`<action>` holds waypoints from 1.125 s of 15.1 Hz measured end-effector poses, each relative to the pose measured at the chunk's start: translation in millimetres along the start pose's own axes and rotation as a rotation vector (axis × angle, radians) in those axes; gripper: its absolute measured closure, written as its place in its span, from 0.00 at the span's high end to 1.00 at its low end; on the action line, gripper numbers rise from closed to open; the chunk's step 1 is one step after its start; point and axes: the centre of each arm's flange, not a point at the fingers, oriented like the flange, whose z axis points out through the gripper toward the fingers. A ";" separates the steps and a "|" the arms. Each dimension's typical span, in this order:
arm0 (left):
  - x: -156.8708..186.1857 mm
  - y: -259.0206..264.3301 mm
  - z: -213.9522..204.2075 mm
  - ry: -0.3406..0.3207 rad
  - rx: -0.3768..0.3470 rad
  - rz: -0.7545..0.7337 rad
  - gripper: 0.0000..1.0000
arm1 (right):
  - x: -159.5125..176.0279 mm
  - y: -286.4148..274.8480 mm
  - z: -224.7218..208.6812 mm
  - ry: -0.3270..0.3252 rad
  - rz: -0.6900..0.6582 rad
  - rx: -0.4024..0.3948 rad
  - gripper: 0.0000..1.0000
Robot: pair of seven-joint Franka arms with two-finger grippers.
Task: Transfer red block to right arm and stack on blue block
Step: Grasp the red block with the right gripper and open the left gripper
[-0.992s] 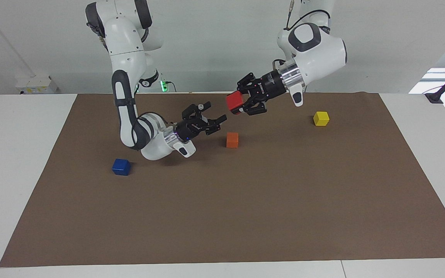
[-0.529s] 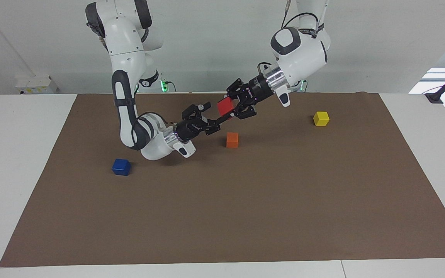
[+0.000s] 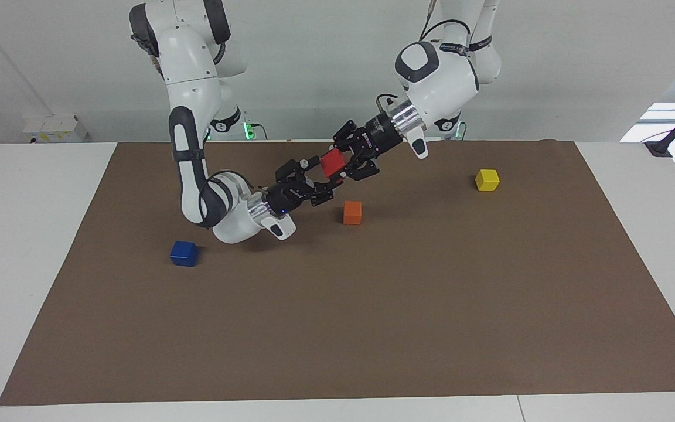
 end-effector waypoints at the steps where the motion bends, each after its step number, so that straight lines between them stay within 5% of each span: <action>1: 0.2 -1.6 1.4 -0.001 -0.010 -0.002 0.55 | 0.1 0.0 0.0 0.000 0.000 0.000 1.00; 14: 6.1 -20.9 17.3 -0.002 -0.057 -0.022 0.55 | 3.0 1.8 -2.1 0.019 -0.003 -0.024 1.00; 17: 5.7 -21.1 17.3 -0.003 -0.057 -0.022 0.55 | 3.3 2.7 -2.5 0.023 -0.003 -0.030 0.68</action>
